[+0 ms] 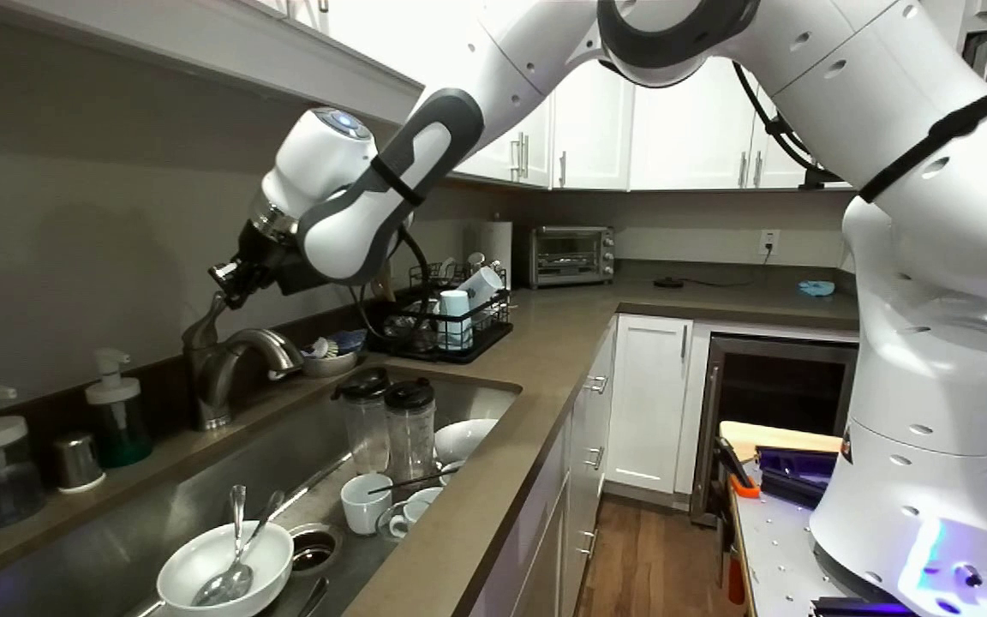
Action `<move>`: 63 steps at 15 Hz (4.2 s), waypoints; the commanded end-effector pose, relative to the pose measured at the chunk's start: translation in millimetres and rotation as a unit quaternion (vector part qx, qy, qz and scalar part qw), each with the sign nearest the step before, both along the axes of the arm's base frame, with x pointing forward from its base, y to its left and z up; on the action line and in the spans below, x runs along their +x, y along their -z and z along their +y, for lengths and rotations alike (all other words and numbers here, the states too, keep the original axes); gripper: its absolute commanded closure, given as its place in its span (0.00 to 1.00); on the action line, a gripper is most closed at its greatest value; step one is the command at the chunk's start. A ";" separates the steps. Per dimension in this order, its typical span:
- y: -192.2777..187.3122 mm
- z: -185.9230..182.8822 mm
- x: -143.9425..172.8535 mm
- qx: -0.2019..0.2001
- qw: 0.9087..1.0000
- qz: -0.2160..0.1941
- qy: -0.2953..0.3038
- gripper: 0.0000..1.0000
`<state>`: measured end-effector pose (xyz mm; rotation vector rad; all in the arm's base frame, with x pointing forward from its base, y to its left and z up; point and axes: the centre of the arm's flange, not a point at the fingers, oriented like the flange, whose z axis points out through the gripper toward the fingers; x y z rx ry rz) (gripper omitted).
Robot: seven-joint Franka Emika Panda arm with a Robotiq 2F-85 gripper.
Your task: Open the tap then close the tap then open the tap again
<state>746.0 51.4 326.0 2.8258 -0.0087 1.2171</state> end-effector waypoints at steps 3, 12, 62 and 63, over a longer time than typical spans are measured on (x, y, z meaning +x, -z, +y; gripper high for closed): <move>-4.0 -11.4 27.1 0.025 1.000 -0.004 0.001 1.00; -16.9 -23.6 33.5 0.065 0.998 -0.003 -0.004 1.00; -3.1 -5.1 21.2 0.071 0.996 -0.052 -0.005 1.00; -2.7 -4.8 21.7 0.073 0.996 -0.052 -0.006 1.00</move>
